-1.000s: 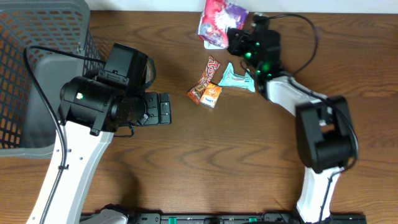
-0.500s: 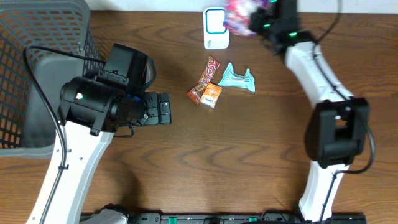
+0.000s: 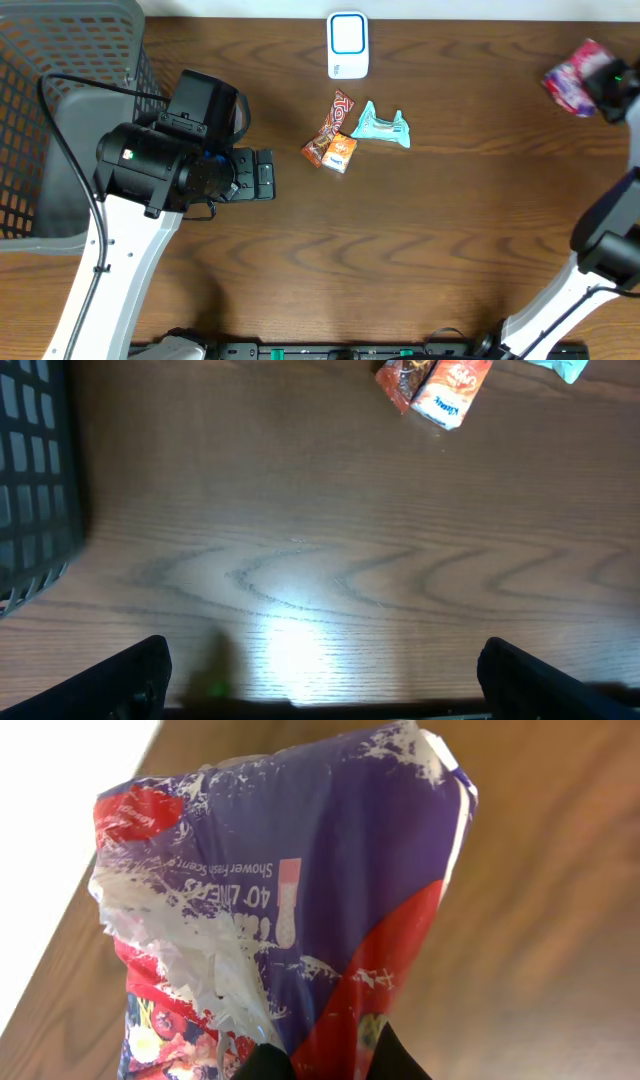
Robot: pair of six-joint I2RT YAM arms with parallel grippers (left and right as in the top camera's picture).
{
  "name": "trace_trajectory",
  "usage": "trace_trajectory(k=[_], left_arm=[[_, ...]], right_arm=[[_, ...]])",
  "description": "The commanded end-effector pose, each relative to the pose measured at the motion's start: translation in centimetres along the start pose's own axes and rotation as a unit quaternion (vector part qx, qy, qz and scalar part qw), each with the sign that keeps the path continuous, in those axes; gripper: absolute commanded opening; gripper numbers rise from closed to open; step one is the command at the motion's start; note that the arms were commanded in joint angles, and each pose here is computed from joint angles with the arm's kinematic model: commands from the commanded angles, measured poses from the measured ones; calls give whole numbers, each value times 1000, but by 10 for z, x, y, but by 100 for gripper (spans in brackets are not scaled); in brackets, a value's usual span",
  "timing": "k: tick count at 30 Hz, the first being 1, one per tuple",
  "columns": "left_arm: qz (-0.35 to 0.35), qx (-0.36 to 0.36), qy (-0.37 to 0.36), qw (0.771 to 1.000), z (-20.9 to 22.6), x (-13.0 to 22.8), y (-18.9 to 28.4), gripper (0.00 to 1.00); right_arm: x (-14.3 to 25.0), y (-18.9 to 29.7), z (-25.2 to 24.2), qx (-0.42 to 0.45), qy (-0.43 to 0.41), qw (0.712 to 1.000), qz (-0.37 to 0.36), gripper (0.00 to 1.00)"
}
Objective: Scan the item barcode
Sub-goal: 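Place the purple-red package at the far right of the table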
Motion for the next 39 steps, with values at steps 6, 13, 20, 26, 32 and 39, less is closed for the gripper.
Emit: trace_trajectory(k=[6,13,20,26,32,39], left_arm=[[-9,-5,0,1000,2,-3,4,98],[-9,-5,0,1000,2,-3,4,98],[-9,-5,0,1000,2,-3,4,98],[-9,-5,0,1000,2,-3,4,98],[-9,-5,0,1000,2,-3,4,98],[-9,-5,0,1000,2,-3,4,98]], right_arm=[[-6,1,-74,64,-189,979,-25,34],[8,-15,-48,-23,-54,998,-3,99],[-17,59,-8,-108,7,993,-46,99],[-13,166,57,-280,123,949,-74,99],[39,192,70,-273,196,942,-6,99],[140,142,88,-281,303,902,123,97]])
Point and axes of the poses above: each gripper's point midway between its finger pads, its own y axis back along the fingers, its own z axis along the line the jaws close on, x = y × z, the point moved 3 cm from there along y, back along the fingers, and after that the axes turned 10 degrees about y, right-handed, at the moved point
